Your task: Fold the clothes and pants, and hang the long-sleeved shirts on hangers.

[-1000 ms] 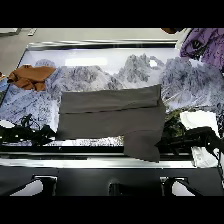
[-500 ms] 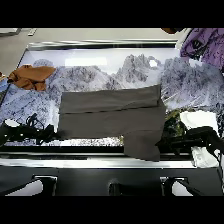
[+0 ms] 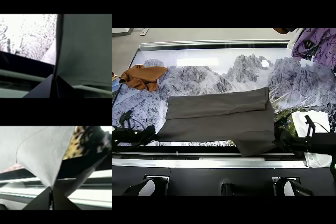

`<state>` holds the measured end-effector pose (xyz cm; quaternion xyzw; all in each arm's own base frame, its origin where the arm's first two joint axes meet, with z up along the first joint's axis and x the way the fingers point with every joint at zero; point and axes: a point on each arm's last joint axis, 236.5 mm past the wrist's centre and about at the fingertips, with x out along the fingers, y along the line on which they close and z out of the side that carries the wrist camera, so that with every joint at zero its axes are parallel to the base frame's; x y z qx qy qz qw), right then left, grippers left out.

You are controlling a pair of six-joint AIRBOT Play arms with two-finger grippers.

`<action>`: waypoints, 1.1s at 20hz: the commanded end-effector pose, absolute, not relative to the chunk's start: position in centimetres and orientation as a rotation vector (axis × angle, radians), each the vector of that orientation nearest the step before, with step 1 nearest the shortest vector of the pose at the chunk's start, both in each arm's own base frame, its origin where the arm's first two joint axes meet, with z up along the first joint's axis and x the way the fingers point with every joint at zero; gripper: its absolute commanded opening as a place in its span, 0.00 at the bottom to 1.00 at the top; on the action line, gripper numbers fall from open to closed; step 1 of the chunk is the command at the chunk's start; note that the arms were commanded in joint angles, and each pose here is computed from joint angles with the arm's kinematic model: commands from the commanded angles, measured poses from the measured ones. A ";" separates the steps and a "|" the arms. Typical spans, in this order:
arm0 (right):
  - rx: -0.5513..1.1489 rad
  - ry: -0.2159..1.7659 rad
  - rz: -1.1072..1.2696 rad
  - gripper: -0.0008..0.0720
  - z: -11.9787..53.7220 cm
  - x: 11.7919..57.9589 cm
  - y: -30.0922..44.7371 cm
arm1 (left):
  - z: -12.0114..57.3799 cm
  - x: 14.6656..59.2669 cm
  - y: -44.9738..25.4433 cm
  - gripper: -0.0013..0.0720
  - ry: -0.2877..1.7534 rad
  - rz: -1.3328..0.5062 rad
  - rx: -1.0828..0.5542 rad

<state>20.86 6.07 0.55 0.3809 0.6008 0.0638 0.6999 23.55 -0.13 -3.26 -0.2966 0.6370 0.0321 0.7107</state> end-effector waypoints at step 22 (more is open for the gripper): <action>0.674 1.102 0.233 0.05 1.4 46.5 6.4 | -4.7 40.5 0.7 0.04 1.245 0.085 -0.543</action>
